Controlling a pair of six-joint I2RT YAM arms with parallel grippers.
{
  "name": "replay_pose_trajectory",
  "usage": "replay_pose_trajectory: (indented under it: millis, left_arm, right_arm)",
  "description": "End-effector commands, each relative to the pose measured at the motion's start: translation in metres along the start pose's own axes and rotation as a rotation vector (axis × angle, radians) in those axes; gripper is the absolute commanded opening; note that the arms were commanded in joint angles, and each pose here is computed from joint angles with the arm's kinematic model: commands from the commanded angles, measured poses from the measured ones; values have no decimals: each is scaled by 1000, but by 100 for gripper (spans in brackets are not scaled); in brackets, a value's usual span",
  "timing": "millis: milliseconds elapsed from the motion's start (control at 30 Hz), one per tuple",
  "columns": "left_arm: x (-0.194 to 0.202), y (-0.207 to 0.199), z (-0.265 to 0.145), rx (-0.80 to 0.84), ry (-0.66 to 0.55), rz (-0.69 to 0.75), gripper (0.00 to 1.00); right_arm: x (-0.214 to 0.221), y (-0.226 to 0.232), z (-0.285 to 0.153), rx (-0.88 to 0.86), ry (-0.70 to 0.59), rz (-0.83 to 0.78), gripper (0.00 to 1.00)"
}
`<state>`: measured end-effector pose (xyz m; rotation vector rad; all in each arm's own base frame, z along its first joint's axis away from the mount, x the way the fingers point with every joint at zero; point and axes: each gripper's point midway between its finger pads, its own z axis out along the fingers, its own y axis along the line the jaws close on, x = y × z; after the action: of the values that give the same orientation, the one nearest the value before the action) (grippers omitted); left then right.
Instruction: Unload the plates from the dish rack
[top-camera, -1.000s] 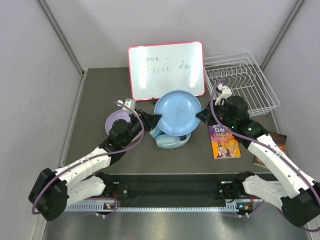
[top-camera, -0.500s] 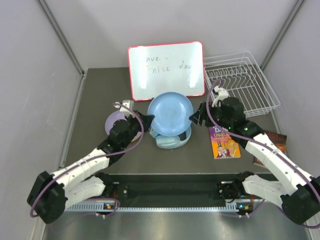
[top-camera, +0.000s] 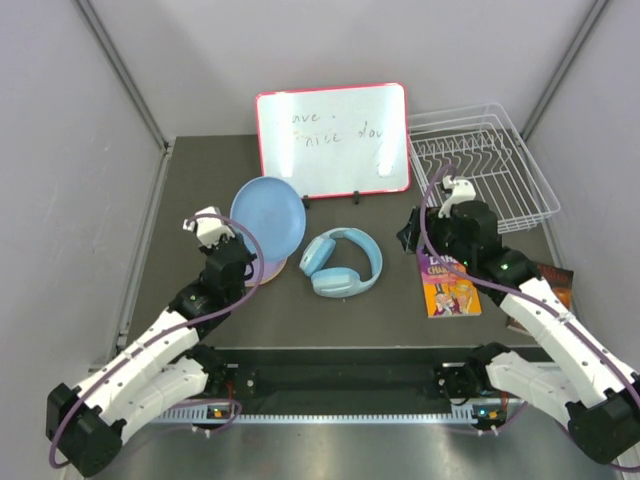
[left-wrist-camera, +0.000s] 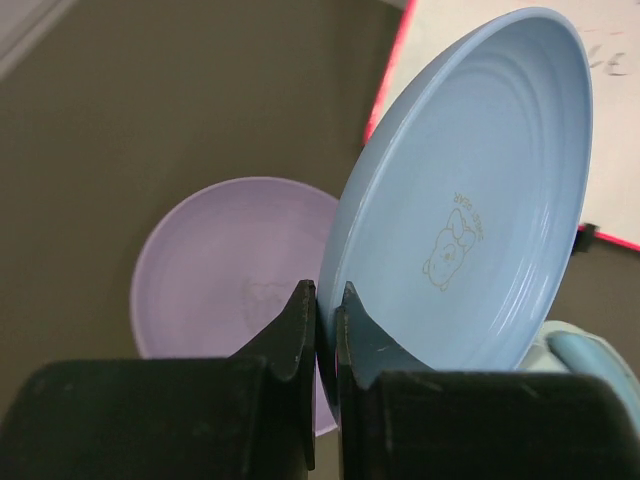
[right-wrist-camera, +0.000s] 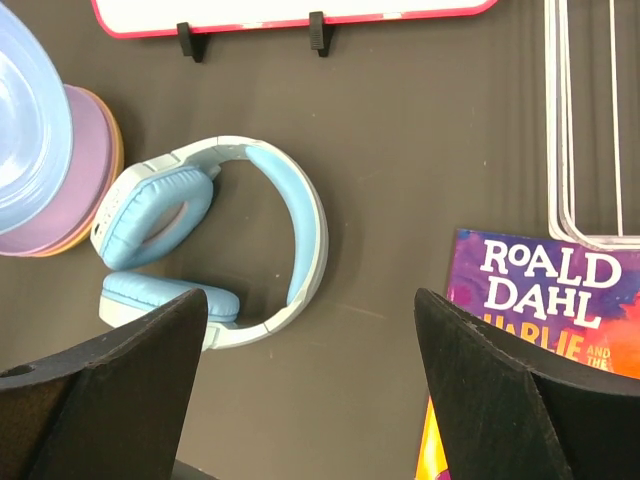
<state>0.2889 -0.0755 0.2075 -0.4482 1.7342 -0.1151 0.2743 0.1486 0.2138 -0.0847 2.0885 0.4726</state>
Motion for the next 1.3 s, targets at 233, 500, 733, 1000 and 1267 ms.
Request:
replay_pose_trajectory:
  millis: [233,500,733,1000,1267]
  left_arm:
    - [23,80,12,-248,17,-45,0]
    - [47,80,19,-208,85,-67,0]
    - [69,70,22,-159,184,-70,56]
    - [50,72,20,-177,145,-35,99]
    - [-3,34,7,42,44,42,99]
  right_arm:
    - [6,-4,3,1,3,-16,84]
    - [15,-7,10,7,23,-17,85]
    - [20,-8,15,6,39,-15,85]
    - [21,-18,16,50,27,-36,87]
    - [1,-62,-1,266,-124,-107,97]
